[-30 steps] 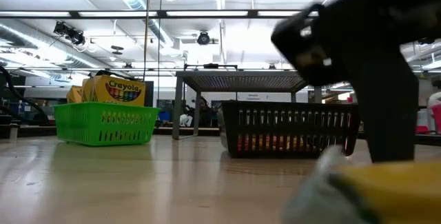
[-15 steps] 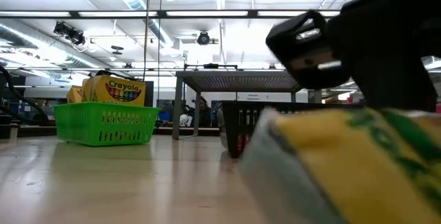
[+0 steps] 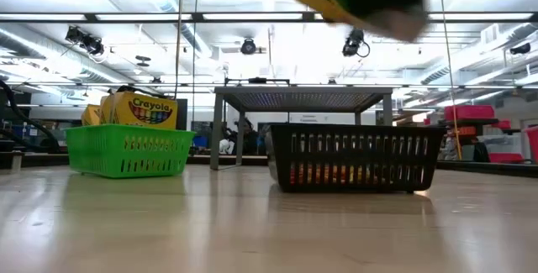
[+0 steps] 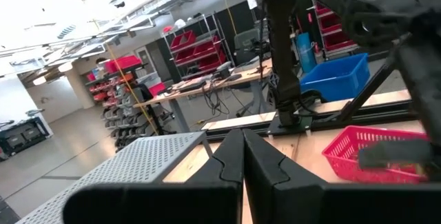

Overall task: Pick & Place Office Desk Supplies
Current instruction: Put the yellow crayon box into the green bin

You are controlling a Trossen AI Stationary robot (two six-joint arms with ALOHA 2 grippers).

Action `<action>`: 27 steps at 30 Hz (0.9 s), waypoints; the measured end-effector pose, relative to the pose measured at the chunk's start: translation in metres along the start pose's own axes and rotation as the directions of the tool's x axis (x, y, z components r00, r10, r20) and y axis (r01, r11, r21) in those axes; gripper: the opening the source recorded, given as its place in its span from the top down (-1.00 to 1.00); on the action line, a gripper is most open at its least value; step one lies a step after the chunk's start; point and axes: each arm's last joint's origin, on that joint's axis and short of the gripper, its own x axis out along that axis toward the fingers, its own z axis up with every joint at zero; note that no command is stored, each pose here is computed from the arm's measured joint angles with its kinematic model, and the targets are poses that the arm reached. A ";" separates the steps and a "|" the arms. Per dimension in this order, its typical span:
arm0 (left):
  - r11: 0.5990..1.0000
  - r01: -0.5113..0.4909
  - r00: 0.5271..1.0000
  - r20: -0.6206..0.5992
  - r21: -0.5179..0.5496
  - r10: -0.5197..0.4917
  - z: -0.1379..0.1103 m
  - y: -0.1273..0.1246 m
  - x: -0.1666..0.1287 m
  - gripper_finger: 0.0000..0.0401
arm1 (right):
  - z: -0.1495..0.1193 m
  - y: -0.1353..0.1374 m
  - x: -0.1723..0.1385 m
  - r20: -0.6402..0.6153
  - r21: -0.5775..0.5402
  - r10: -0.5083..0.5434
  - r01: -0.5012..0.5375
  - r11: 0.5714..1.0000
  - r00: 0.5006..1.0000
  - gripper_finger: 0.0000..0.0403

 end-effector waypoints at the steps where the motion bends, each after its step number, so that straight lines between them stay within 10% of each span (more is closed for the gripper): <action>1: 1.000 0.000 1.000 0.000 -0.001 0.000 0.000 0.000 0.000 0.99 | 0.002 -0.005 -0.004 0.003 -0.006 -0.029 0.029 1.000 1.000 0.67; 15: 0.999 0.047 0.996 0.072 -0.001 -0.047 0.006 0.001 0.000 0.99 | -0.003 -0.136 0.019 -0.059 -0.173 -0.308 0.294 0.940 0.950 0.67; 22: 0.990 -0.069 0.998 0.006 0.127 0.069 0.016 0.017 0.000 0.99 | -0.012 -0.184 0.027 -0.010 -0.151 -0.183 0.179 0.972 0.983 0.67; 27: 0.977 0.185 0.973 0.123 0.106 -0.197 0.028 0.021 -0.004 0.99 | -0.013 -0.192 0.028 0.021 -0.180 -0.139 0.141 0.974 0.990 0.67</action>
